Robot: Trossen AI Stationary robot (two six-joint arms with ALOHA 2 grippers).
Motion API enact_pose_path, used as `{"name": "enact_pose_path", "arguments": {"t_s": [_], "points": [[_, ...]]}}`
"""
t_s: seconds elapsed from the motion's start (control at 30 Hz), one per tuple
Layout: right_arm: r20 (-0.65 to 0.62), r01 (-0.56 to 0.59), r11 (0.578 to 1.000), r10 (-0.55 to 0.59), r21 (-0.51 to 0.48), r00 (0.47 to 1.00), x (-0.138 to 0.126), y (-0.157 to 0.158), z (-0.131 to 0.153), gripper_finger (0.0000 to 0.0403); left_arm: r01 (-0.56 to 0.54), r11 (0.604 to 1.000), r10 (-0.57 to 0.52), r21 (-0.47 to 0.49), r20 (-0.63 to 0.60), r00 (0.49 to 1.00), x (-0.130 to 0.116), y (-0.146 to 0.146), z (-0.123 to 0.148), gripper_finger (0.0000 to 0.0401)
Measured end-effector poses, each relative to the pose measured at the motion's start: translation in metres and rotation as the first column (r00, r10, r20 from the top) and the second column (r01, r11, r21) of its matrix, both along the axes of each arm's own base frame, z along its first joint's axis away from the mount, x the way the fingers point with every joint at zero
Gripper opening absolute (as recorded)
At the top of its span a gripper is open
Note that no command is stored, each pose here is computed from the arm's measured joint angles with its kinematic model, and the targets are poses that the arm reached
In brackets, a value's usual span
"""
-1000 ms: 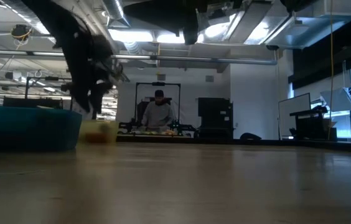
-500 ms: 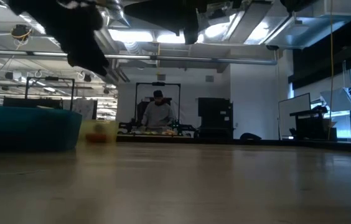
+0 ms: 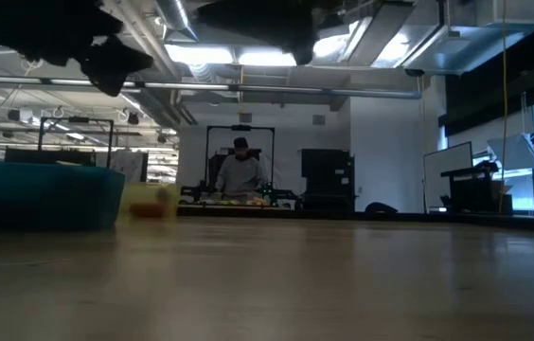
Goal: Sort blocks by size
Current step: Put the green cylindrical block into the yellow bin
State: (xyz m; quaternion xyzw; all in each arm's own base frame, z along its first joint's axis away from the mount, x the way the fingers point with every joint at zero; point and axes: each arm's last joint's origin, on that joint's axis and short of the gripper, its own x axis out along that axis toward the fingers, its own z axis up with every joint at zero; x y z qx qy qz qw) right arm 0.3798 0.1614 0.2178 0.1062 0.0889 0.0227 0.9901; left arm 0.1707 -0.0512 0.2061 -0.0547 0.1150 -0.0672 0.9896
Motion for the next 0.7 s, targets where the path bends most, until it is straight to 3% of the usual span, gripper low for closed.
{"name": "enact_pose_path", "arguments": {"t_s": [0.1, 0.23, 0.4, 0.57, 0.7], "points": [[-0.09, 0.001, 0.999, 0.003, 0.043, 0.996, -0.018, 0.002, 0.018, 0.0309, 0.05, 0.998, -0.049, -0.032, 0.031, 0.998, -0.003, -0.009, -0.01, 0.0229], [-0.267, 0.068, 0.991, -0.035, 0.115, 0.963, -0.049, 0.003, 0.034, 0.0309, 0.088, 0.993, -0.09, -0.074, -0.022, 0.996, -0.006, -0.02, -0.027, 0.023], [-0.443, 0.17, 0.927, -0.005, 0.334, 0.896, -0.083, 0.007, 0.048, 0.0309, 0.043, 0.998, -0.05, -0.052, -0.129, 0.99, -0.01, -0.028, -0.05, 0.023], [-0.644, 0.319, 0.789, 0.122, 0.525, 0.755, -0.106, 0.021, 0.04, 0.0309, -0.056, 0.998, 0.054, -0.008, -0.174, 0.983, -0.009, -0.032, -0.063, 0.023], [-0.828, 0.55, 0.663, 0.201, 0.509, 0.524, -0.131, 0.034, 0.027, 0.0309, -0.064, 0.998, 0.063, -0.003, -0.167, 0.984, -0.006, -0.034, -0.066, 0.023]]}}
